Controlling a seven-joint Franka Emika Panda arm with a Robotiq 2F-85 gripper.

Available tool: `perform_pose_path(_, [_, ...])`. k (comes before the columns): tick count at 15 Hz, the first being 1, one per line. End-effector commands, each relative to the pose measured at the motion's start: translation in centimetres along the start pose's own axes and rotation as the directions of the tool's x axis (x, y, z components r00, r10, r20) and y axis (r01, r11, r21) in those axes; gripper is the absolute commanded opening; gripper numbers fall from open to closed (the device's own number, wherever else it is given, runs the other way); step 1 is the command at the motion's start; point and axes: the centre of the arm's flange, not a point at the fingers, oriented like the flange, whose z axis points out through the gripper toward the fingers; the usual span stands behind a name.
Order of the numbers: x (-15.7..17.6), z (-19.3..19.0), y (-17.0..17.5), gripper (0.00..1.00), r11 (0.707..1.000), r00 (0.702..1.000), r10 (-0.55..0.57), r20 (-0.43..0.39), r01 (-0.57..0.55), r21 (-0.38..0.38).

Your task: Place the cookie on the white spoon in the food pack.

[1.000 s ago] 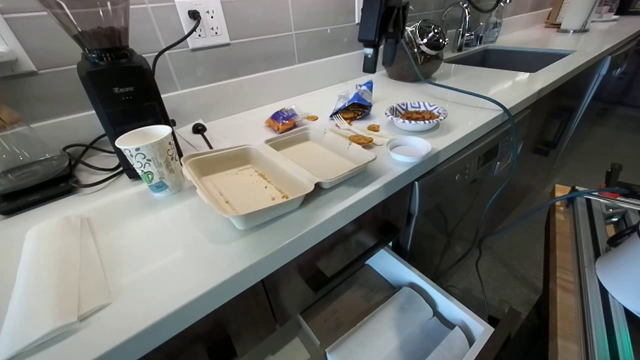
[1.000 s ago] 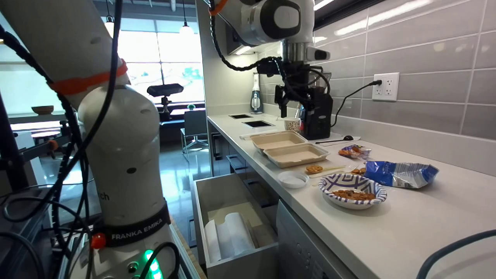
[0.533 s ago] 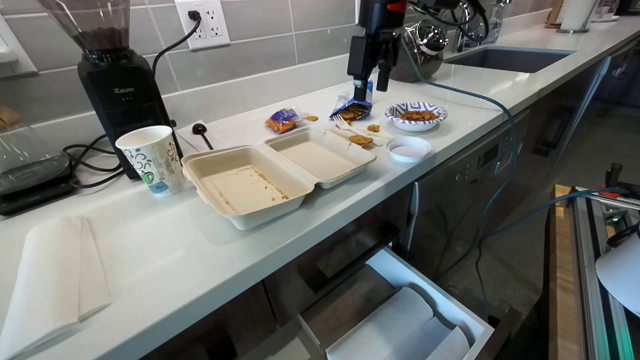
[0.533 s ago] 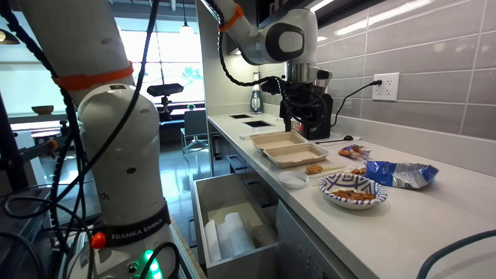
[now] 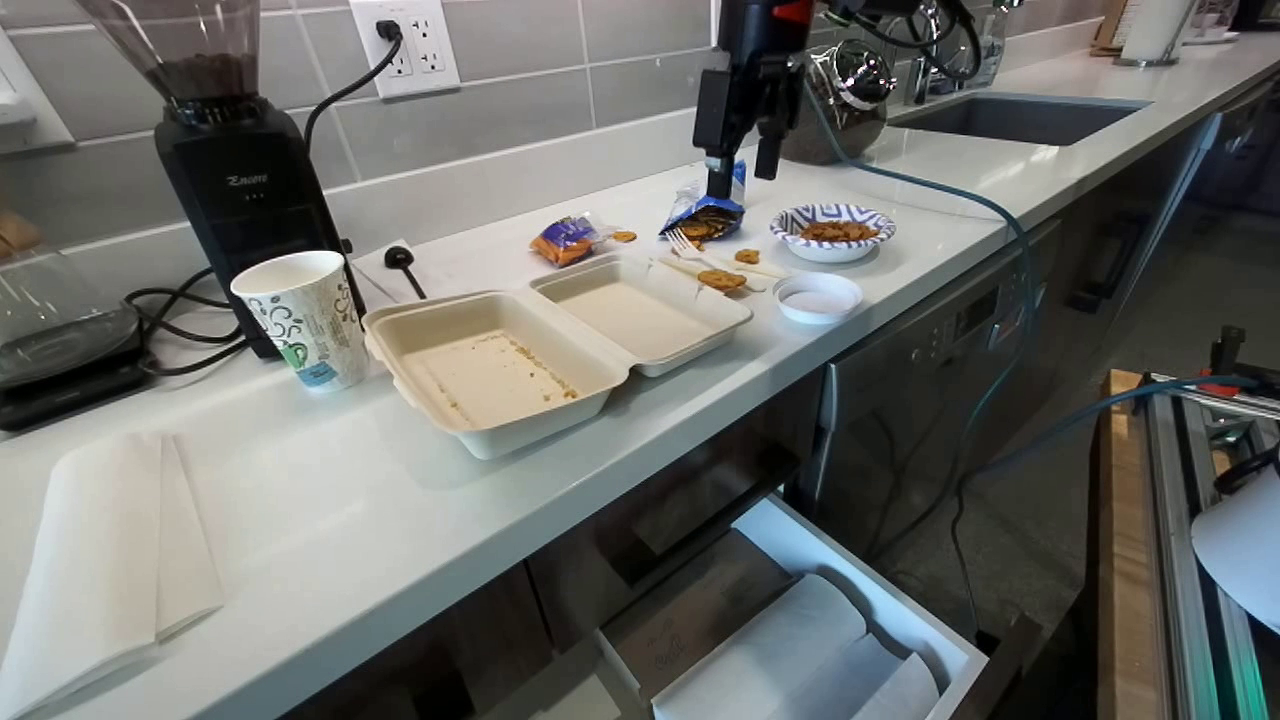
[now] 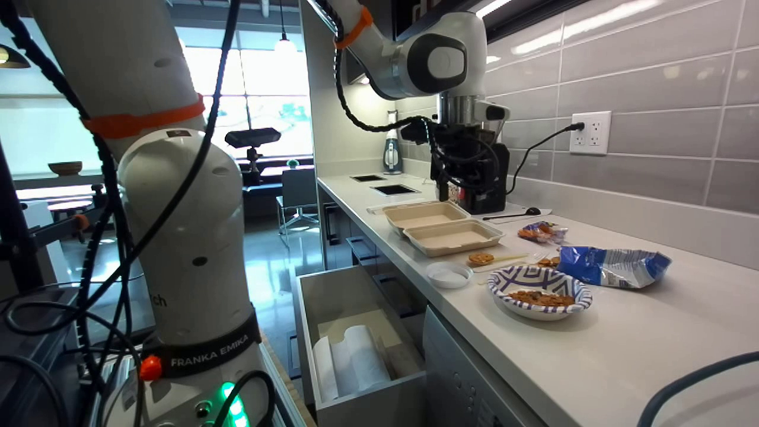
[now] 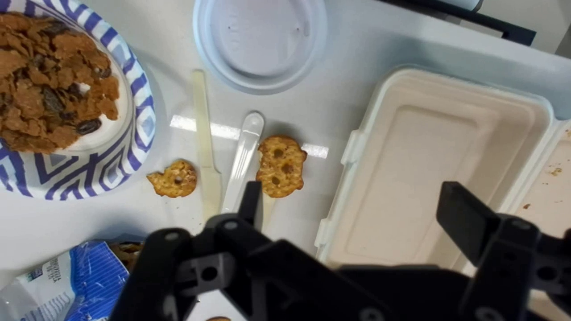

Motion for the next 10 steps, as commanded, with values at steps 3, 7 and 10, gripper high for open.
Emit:
perform_pose_path(3, [2.2,3.1,-0.8,1.0,0.988,0.989,0.143,-0.022,-0.144,-0.048])
perform_pose_path(7, [3.4,4.5,-0.5,1.0,0.981,0.982,0.167,-0.088,-0.175,-0.087])
perform_pose_path(10, [4.2,5.2,0.2,1.0,0.977,0.98,0.172,-0.101,-0.183,-0.106])
